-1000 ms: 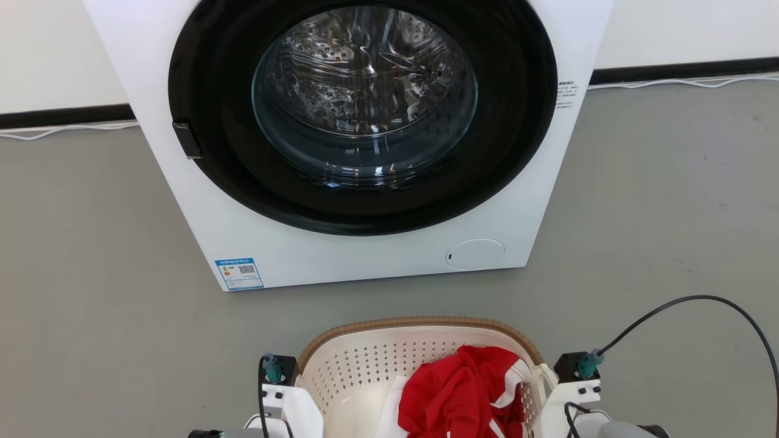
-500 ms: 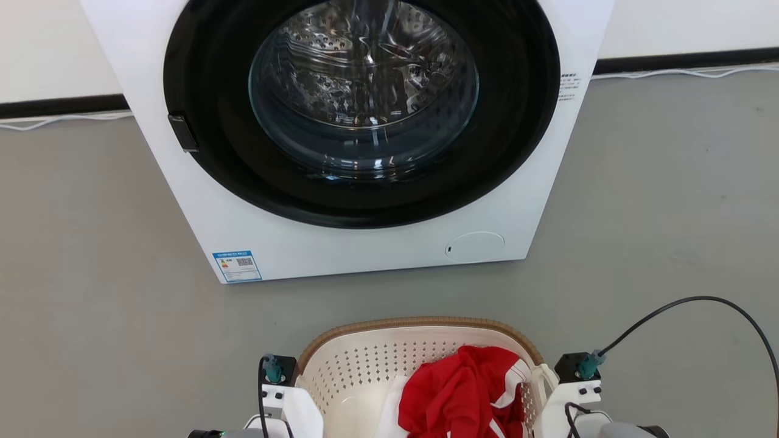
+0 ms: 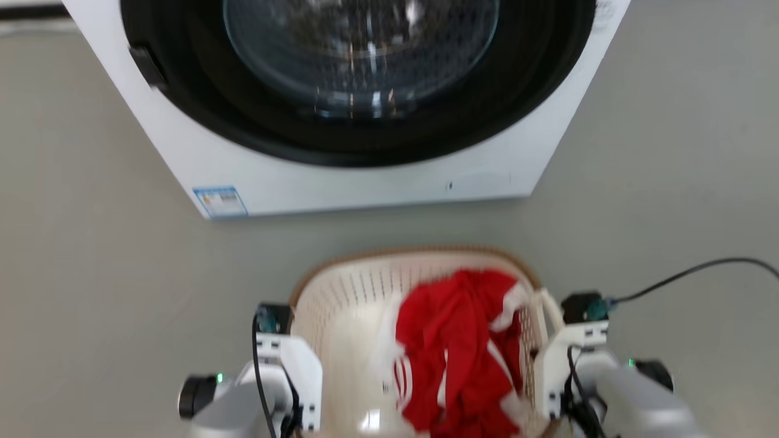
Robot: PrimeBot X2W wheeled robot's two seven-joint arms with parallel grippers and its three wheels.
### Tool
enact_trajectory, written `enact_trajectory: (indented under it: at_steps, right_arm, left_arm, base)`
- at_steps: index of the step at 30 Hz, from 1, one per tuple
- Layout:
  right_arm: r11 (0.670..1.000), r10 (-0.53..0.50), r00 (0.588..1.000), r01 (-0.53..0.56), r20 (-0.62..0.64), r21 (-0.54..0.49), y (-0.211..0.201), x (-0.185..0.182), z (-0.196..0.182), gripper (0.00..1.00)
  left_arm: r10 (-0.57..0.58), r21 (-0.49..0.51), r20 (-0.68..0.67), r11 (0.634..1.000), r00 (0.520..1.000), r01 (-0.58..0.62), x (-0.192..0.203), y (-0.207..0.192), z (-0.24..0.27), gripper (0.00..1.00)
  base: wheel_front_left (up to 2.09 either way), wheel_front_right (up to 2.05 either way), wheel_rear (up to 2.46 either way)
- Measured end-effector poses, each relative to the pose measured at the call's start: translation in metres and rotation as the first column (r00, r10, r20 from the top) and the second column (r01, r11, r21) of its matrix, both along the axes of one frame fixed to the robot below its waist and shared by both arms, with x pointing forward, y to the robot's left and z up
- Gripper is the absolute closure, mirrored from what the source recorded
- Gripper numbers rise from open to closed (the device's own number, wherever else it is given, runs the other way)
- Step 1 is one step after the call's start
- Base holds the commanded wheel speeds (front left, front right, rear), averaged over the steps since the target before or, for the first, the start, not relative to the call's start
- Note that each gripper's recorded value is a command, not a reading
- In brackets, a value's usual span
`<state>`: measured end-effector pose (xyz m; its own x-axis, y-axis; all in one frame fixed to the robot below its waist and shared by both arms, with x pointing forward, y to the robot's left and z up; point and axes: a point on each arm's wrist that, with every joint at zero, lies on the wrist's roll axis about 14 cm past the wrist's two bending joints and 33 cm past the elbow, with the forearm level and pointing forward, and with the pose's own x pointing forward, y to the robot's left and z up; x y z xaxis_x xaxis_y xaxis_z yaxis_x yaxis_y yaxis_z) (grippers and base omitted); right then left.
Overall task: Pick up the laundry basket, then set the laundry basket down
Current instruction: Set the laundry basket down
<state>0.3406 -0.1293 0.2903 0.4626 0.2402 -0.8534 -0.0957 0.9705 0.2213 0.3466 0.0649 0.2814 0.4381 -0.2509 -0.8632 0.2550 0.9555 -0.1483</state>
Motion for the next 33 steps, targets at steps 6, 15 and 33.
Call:
enact_trajectory:
  at_steps: [6, 15, 33]
  right_arm:
    - [1.000, -0.015, 0.998, 0.015, 0.063, -0.006, -0.003, 0.041, -0.011, 1.00]
    - [0.999, -0.037, 0.996, 0.036, 0.081, 0.002, -0.003, 0.077, -0.050, 1.00]
    - [1.000, -0.022, 0.997, 0.023, 0.069, -0.014, -0.008, 0.110, -0.121, 1.00]
  left_arm:
    - [0.028, -0.010, 0.048, 1.000, 0.998, -0.027, 0.039, -0.003, -0.012, 1.00]
    - [0.049, -0.006, 0.048, 0.999, 0.998, -0.049, 0.078, -0.002, -0.050, 1.00]
    - [0.071, -0.015, 0.050, 0.997, 0.996, -0.070, 0.110, 0.001, -0.109, 1.00]
  base:
    - [0.00, 0.00, 0.00]
    - [0.00, 0.00, 0.00]
    - [0.00, 0.00, 0.00]
